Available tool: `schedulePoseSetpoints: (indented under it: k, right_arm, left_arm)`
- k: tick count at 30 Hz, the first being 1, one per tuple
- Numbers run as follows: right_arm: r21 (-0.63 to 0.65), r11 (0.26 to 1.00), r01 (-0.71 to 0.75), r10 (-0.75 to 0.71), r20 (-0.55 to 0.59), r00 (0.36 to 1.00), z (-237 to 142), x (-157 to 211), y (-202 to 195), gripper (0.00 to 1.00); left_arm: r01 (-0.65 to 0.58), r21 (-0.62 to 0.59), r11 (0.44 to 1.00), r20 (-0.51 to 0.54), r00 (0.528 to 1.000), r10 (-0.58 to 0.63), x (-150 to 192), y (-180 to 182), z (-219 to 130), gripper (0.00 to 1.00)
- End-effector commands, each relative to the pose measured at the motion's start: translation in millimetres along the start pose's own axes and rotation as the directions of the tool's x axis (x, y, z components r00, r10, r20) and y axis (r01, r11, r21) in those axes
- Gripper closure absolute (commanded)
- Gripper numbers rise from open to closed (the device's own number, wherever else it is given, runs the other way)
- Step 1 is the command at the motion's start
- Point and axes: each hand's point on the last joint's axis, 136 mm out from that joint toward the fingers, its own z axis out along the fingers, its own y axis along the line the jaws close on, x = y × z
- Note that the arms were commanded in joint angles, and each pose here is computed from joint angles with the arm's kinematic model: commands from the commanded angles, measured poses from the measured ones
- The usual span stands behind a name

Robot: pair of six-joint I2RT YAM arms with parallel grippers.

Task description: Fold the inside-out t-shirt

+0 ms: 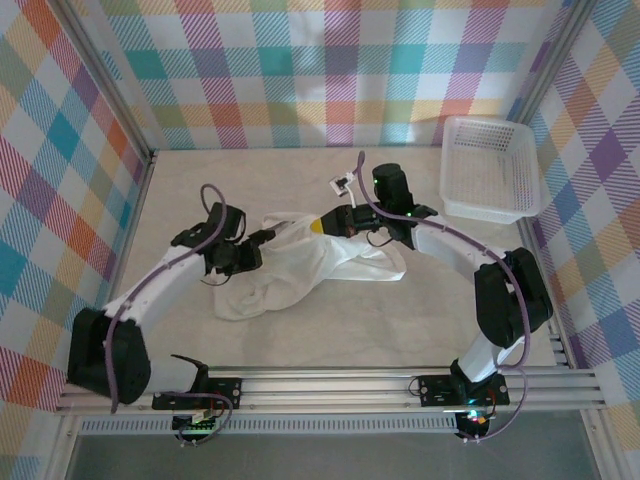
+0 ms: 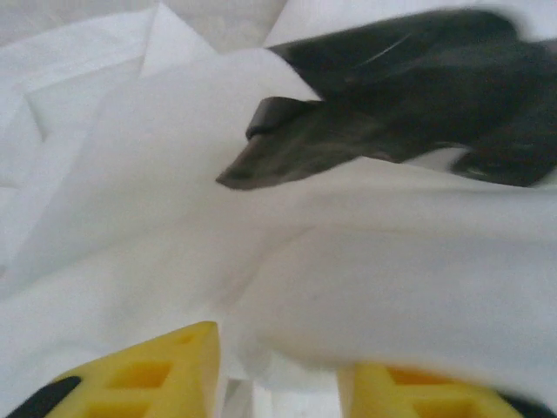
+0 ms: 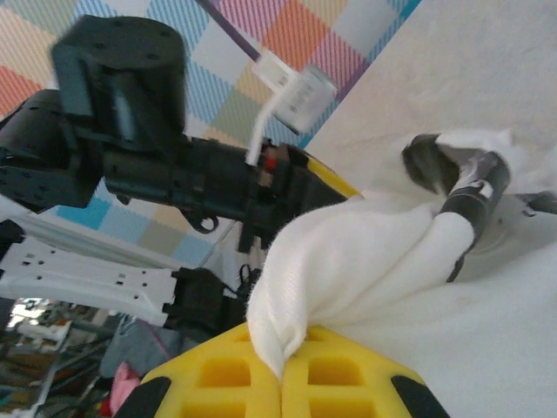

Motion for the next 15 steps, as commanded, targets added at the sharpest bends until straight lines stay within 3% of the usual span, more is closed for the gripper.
schedulePoseSetpoints:
  k: [1, 4, 6, 9, 15]
  right_arm:
    - [-0.075, 0.997, -0.024, 0.022, -0.034, 0.999, 0.9, 5.1, 12.0, 1.00]
    - [-0.090, 0.996, -0.018, 0.012, -0.058, 0.998, 1.5, 10.3, 11.6, 1.00]
    - [-0.114, 0.993, -0.016, 0.006, -0.084, 0.996, 1.1, 13.8, 15.2, 1.00]
    - [-0.148, 0.989, -0.004, -0.012, -0.106, 0.994, 0.0, 16.6, 23.2, 1.00]
    - [-0.176, 0.984, 0.010, -0.032, -0.127, 0.991, -0.3, 16.4, 35.3, 1.00]
  left_arm:
    - [0.050, 0.123, 0.991, 0.037, 0.998, -0.055, 13.5, -12.8, -33.7, 0.57]
    - [0.063, 0.305, 0.950, 0.022, 0.997, -0.073, 23.2, -47.8, -49.8, 0.56]
    - [-0.053, 0.353, 0.934, 0.073, 0.997, 0.028, 21.1, -69.5, -64.6, 0.55]
    - [-0.212, 0.352, 0.912, 0.141, 0.975, 0.172, 11.4, -87.5, -71.6, 0.50]
    - [-0.355, 0.364, 0.861, 0.155, 0.935, 0.319, -11.2, -119.5, -58.7, 0.28]
